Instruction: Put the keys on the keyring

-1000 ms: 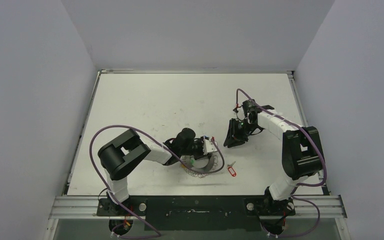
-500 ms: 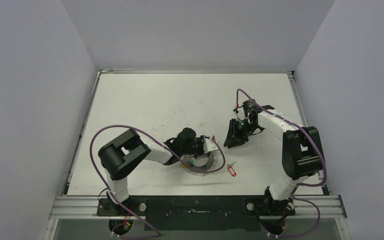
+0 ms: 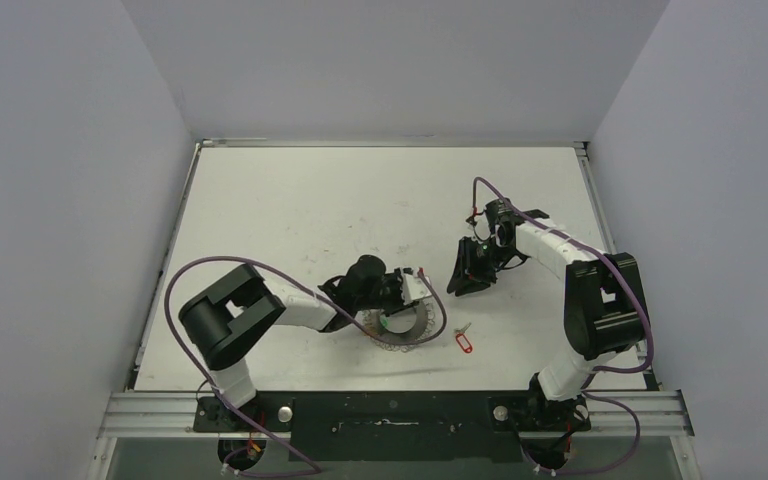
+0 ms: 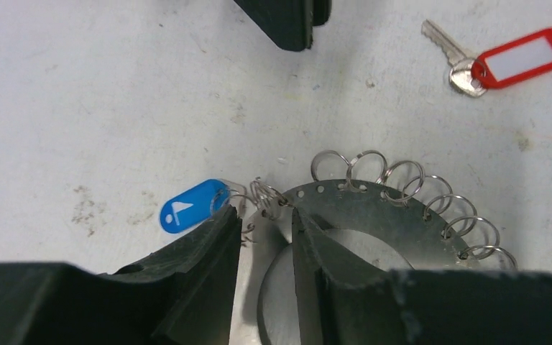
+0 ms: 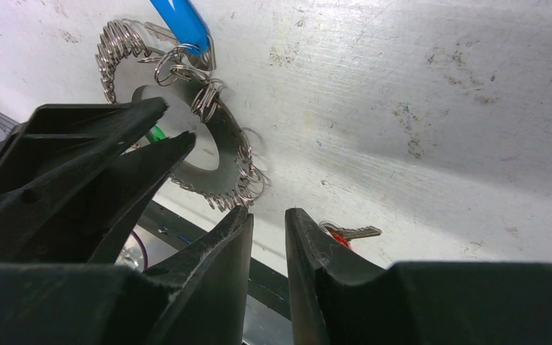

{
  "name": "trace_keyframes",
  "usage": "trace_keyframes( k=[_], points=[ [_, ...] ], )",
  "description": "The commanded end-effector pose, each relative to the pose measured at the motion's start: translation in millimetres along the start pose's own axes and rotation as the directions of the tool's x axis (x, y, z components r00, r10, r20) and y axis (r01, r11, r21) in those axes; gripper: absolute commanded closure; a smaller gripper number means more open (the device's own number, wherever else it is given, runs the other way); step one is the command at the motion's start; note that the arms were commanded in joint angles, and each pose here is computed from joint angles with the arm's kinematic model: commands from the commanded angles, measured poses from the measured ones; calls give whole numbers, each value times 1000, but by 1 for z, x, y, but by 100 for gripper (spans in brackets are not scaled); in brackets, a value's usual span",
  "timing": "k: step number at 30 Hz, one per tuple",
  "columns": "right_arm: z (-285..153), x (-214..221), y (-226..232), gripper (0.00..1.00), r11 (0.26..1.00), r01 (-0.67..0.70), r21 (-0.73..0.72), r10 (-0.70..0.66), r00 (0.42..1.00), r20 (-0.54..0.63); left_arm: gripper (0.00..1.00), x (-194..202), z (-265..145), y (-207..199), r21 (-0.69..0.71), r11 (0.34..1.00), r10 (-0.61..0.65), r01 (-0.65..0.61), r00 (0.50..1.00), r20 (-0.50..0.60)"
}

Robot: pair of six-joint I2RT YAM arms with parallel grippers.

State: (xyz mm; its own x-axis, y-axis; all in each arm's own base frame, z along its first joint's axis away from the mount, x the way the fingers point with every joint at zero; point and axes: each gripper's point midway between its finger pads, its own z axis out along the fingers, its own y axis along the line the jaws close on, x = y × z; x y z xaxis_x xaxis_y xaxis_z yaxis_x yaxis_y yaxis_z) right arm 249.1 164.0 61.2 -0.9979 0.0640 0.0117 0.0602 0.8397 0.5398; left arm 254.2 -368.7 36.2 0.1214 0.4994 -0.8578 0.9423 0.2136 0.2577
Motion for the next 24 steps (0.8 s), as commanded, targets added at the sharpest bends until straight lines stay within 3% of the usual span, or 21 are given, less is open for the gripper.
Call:
trace_keyframes(
  k=[1,5,11,16,22,24],
  points=[
    [-20,-17,18,73,997,68,-28,-65,995,75,68,-56,-30,36,-109,989,-92,104,990,110],
    [-14,-20,24,69,995,92,-22,-91,994,58,61,-70,-60,61,-155,939,-283,306,947,154],
    [6,-21,50,62,981,192,7,-192,981,13,51,-56,-106,87,-258,765,-569,590,807,157],
    [26,-31,78,57,956,291,47,-291,957,-8,49,-23,-132,76,-357,605,-742,712,667,73],
    [53,-38,77,53,913,377,154,-369,926,-77,49,6,-148,50,-397,418,-873,818,482,75],
    [60,-36,69,56,898,395,195,-379,918,-116,49,12,-150,41,-394,371,-898,841,433,78]
  ],
)
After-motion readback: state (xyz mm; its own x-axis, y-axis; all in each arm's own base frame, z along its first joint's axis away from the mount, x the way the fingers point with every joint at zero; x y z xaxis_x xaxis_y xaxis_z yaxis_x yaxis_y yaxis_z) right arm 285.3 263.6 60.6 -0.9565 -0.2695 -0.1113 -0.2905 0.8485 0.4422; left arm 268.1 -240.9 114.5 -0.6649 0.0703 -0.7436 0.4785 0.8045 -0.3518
